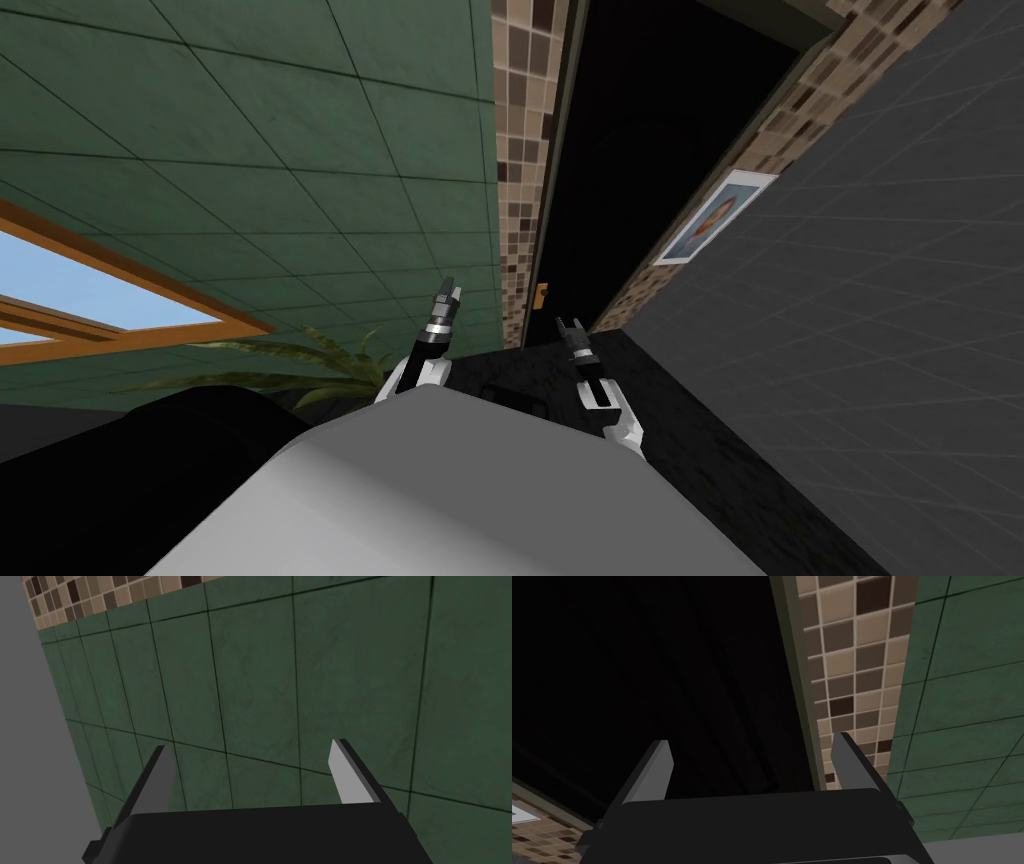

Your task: Pull the door open

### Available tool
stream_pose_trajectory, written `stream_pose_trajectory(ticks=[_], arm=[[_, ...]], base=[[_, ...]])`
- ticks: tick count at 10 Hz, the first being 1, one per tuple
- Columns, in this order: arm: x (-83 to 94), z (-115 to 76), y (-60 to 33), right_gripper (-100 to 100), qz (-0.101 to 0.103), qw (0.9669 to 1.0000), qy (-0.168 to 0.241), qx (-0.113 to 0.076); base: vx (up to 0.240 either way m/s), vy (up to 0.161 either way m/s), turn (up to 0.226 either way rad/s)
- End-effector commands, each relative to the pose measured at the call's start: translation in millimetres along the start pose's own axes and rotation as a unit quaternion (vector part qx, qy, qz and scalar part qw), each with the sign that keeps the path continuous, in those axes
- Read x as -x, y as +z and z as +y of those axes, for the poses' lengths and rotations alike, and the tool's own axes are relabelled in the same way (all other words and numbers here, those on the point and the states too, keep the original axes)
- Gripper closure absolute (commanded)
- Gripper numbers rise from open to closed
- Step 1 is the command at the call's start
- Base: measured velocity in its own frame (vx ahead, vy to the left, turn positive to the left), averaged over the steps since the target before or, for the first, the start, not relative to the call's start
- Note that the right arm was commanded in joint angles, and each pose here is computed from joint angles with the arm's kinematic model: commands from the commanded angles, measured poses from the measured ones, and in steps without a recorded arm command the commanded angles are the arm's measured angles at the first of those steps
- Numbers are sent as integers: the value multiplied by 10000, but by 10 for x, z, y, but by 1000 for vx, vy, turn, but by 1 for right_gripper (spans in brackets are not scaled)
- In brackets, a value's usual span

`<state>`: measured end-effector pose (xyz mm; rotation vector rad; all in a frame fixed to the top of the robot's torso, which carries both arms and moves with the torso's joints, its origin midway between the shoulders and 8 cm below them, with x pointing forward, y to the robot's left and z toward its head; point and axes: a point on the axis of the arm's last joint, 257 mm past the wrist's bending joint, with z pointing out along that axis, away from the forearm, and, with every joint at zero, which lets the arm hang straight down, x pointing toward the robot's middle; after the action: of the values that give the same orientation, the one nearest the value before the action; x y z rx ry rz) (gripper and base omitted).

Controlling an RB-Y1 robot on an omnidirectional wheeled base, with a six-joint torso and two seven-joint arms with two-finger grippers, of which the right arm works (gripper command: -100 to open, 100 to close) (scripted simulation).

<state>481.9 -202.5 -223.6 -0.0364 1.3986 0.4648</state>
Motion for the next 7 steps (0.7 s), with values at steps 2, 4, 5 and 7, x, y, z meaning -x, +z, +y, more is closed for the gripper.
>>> stream_pose_trajectory(ticks=[2, 4, 5, 7], arm=[[-174, -85, 25, -100, 245, 9992, -330, -19], [-280, -133, 32, -100, 385, 9979, -513, -25], [-333, -157, 35, -100, 455, 9971, -605, -27], [-458, -219, 39, -100, 625, 9946, -829, -29]], base=[[116, -5, 77], [91, -5, 63], [81, -3, 55], [102, -4, 66]])
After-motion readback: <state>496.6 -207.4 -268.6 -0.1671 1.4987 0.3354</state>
